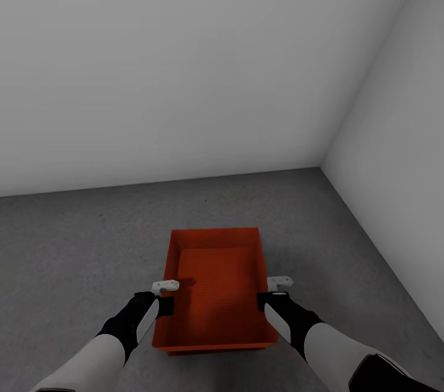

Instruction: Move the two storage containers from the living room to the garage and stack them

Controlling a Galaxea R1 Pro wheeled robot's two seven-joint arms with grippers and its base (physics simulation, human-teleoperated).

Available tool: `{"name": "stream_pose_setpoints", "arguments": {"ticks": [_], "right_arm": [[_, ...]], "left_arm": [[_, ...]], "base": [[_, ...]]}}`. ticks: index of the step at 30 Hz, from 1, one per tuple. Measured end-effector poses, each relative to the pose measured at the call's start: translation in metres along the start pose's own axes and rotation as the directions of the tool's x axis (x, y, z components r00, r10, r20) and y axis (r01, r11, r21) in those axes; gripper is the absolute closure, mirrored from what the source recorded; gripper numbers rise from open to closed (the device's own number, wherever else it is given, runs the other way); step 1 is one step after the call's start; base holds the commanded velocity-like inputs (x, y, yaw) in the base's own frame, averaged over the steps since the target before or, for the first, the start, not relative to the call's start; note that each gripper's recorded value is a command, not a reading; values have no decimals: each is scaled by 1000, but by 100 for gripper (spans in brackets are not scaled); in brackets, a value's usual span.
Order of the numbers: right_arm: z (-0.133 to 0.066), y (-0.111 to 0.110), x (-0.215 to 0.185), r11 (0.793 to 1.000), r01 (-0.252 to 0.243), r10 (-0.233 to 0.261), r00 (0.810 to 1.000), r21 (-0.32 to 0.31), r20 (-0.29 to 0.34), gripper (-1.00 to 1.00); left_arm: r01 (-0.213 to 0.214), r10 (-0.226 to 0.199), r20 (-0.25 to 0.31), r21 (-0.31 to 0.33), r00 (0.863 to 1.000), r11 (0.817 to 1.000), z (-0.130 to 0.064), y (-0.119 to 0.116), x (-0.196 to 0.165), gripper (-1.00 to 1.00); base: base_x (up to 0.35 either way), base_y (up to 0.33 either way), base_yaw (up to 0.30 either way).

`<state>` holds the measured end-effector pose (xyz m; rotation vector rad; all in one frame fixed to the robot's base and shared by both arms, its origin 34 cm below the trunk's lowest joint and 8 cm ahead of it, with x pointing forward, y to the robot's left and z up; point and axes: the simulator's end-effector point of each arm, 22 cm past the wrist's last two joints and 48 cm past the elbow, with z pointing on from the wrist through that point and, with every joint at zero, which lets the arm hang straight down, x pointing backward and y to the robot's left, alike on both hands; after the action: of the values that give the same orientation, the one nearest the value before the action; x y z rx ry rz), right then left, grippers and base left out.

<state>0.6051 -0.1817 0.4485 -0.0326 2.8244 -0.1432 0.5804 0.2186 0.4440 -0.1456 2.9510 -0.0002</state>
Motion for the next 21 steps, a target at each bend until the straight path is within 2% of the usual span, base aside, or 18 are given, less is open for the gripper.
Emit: {"name": "stream_pose_setpoints", "arguments": {"ticks": [7,13,21], "right_arm": [[12,1,5,1000,0,0,1000,0,0,100],[12,1,5,1000,0,0,1000,0,1,100],[23,3,9,1000,0,0,1000,0,1,100]], "left_arm": [[0,0,0,0,1000,1000,12,0,3,100],[0,0,1,0,1000,1000,12,0,3,100],[0,0,1,0,1000,1000,24,0,6,100]], "base": [[0,0,0],[0,0,0],[0,0,0]]}}
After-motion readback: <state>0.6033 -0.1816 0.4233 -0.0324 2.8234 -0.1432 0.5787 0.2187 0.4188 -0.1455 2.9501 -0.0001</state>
